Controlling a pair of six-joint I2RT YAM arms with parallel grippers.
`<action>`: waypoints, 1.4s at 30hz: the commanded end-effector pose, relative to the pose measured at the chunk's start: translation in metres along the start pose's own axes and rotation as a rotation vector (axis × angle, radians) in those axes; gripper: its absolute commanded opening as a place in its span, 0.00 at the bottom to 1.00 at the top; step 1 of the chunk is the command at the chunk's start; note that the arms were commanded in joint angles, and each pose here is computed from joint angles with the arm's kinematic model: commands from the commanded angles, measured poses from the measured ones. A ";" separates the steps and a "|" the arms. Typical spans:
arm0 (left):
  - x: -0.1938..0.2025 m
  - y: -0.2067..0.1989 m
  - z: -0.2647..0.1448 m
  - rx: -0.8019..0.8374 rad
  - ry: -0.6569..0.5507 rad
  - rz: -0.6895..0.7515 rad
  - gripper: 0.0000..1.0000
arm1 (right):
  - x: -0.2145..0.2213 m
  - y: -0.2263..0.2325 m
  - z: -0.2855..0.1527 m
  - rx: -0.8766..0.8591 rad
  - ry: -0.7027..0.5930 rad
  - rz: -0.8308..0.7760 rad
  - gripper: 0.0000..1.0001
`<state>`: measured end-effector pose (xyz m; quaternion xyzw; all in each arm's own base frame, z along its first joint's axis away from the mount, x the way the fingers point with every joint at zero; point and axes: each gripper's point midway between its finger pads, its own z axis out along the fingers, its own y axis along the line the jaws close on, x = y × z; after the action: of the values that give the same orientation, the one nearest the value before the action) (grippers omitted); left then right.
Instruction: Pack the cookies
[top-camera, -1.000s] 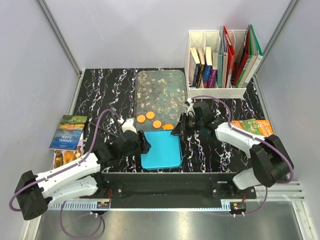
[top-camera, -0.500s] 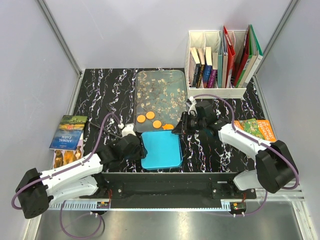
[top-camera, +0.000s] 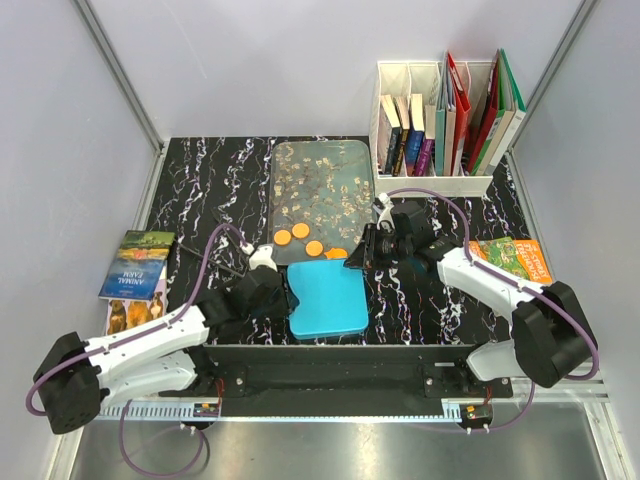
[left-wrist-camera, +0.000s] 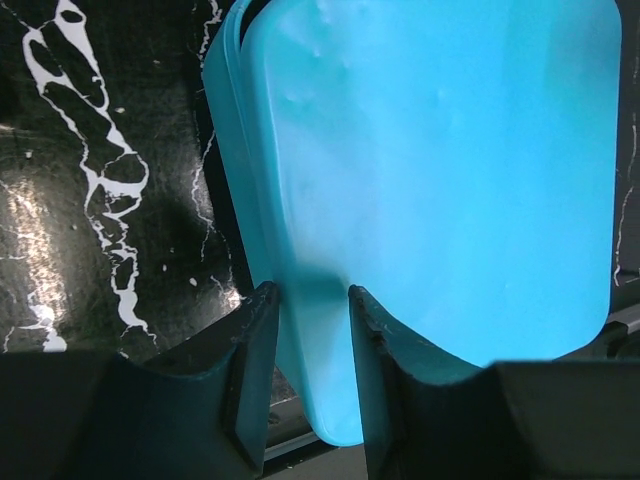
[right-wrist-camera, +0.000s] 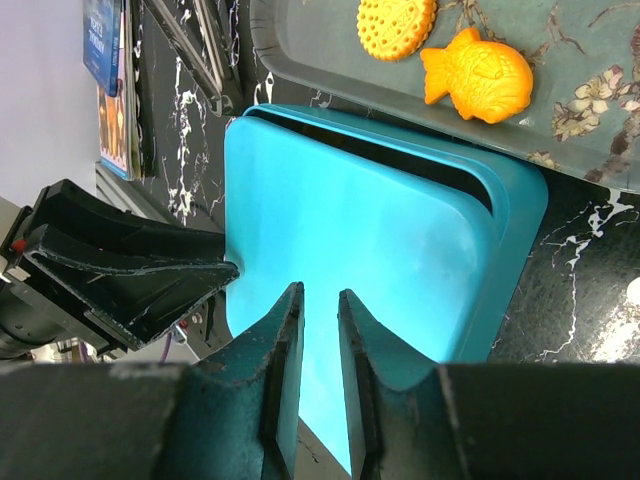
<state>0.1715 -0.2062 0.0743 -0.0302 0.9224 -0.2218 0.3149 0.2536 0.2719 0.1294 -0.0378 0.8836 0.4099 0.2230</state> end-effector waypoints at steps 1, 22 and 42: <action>-0.014 -0.024 0.000 0.093 -0.041 -0.018 0.36 | -0.016 0.014 -0.009 -0.021 -0.056 -0.044 0.28; -0.044 0.004 -0.038 -0.010 -0.179 -0.012 0.80 | -0.016 0.020 -0.018 -0.033 -0.070 -0.069 0.29; -0.047 -0.008 -0.040 0.024 -0.159 0.068 0.92 | -0.016 0.003 -0.028 0.053 -0.130 -0.080 0.31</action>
<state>0.1814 -0.1753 0.1199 -0.0314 0.9030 -0.1884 0.3848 0.2540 0.2560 0.1466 -0.0416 0.8801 0.3863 0.2728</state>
